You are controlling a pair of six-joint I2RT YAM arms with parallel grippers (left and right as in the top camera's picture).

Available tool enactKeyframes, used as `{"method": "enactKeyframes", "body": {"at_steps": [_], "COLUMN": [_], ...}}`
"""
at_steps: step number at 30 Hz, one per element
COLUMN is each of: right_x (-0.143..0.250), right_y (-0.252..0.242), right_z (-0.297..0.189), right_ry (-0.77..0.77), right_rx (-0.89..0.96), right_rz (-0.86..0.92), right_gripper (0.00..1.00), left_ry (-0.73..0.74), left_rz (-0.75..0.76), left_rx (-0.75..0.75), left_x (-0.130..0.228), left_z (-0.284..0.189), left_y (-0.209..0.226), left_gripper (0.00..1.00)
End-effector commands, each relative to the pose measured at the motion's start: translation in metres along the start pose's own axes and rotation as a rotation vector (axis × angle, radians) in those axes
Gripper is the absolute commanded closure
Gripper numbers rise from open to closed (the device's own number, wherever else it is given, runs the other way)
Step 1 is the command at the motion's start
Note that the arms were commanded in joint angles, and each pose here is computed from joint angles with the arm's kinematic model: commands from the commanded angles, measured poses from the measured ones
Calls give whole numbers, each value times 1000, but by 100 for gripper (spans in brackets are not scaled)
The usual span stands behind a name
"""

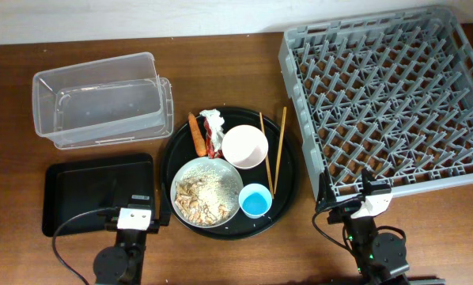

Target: Sort waste into correct bins and load items into the dishwasher rack

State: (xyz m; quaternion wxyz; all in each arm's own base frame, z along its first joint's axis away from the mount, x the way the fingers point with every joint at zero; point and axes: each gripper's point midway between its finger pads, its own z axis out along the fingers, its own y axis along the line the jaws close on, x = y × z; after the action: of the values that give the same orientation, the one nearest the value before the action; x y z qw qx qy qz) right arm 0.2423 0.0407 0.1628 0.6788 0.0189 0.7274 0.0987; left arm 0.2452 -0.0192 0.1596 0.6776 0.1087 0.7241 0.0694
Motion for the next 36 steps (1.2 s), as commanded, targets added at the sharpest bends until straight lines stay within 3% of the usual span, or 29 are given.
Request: {"method": "enactKeyframes", "body": {"at_steps": [1, 30, 32, 34, 36], "right_x": [3, 1, 1, -6, -21], "right_y": [-3, -2, 5, 19, 32], "right_z": [0, 0, 0, -1, -6], "right_ry": [4, -4, -5, -25, -45], "right_rx": [11, 8, -33, -110, -177], "right_rz": [-3, -2, -1, 2, 3], "right_gripper": [2, 2, 2, 2, 2], "left_ry": [-3, 2, -16, -96, -185], "left_rz": [8, 19, 5, 3, -101], "left_rx": [6, -36, 18, 169, 196], "left_x": [1, 1, -2, -19, -45], "left_z": [0, 0, 0, -3, -8], "left_y": [-1, 6, -3, -28, -28], "left_gripper": [1, 1, 1, 1, 1]}}
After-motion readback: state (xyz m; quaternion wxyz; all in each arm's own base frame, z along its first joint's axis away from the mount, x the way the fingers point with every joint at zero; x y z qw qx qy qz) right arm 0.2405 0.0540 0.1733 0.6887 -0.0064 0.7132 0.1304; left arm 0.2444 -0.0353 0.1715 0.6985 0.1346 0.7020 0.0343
